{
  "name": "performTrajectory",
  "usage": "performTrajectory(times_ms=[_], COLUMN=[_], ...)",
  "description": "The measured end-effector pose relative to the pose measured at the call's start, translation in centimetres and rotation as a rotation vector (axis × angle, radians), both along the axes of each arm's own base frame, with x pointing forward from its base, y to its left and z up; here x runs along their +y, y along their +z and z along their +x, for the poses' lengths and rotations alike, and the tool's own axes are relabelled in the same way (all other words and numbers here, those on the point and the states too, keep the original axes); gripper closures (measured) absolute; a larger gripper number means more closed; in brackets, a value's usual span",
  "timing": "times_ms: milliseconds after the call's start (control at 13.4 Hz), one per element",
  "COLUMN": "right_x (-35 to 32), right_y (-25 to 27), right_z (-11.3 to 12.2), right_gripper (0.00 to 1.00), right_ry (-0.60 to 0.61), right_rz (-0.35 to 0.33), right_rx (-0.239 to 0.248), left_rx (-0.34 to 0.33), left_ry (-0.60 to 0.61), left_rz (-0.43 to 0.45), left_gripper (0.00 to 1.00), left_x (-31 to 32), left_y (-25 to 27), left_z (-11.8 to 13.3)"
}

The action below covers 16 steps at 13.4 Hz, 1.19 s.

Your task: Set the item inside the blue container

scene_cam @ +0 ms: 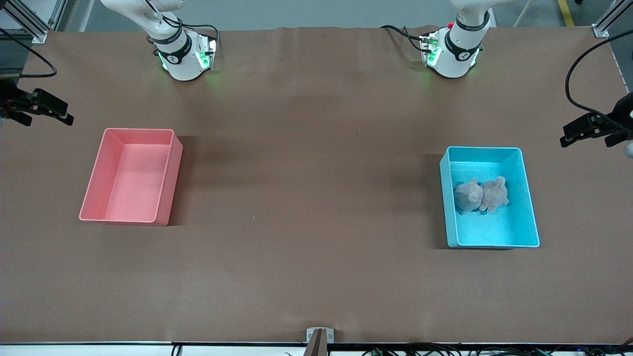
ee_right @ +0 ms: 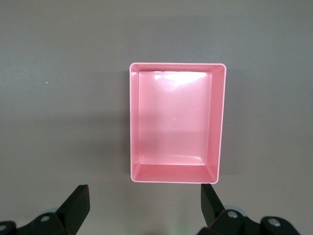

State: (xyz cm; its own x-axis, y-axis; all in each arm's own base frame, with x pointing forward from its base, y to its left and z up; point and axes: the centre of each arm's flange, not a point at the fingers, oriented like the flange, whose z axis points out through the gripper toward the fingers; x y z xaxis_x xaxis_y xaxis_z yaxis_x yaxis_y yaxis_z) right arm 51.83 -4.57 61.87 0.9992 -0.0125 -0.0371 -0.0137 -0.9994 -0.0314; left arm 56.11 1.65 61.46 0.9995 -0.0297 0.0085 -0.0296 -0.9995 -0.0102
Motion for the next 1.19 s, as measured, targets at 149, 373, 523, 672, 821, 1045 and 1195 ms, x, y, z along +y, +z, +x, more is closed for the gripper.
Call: performTrajectory(times_ms=[149,373,523,672,821,1045,1195], right_x=[0.3,0.4,0.5,0.5,0.5,0.5,0.5], right_y=[0.0,0.0,0.0,0.0,0.0,0.0,0.0], right_z=[0.0,0.1,0.1,0.1,0.1,0.1,0.1], right_gripper=[0.0,0.0,0.0,0.0,0.0,0.0,0.0], right_ry=[0.004,0.008,0.009,0.01,0.01,0.009,0.008], right_rz=[0.0,0.0,0.0,0.0,0.0,-0.001,-0.001], right_rx=[0.0,-0.002,-0.004,-0.005,-0.006,-0.006,-0.006], left_rx=[-0.005,-0.009,-0.012,-0.014,-0.015,-0.018,-0.033], left_ry=[-0.015,-0.011,-0.006,-0.005,-0.005,-0.005,-0.002], left_rz=[0.002,0.002,0.002,0.002,0.002,0.002,0.002], left_gripper=[0.0,0.0,0.0,0.0,0.0,0.0,0.0], left_x=[-1.3,-1.2,-0.9,-0.9,-0.9,-0.9,-0.9], left_y=[0.7,0.9,1.1,1.2,1.3,1.4,2.1], left_z=[-0.4,-0.6,-0.7,-0.7,-0.8,-0.8,-0.8])
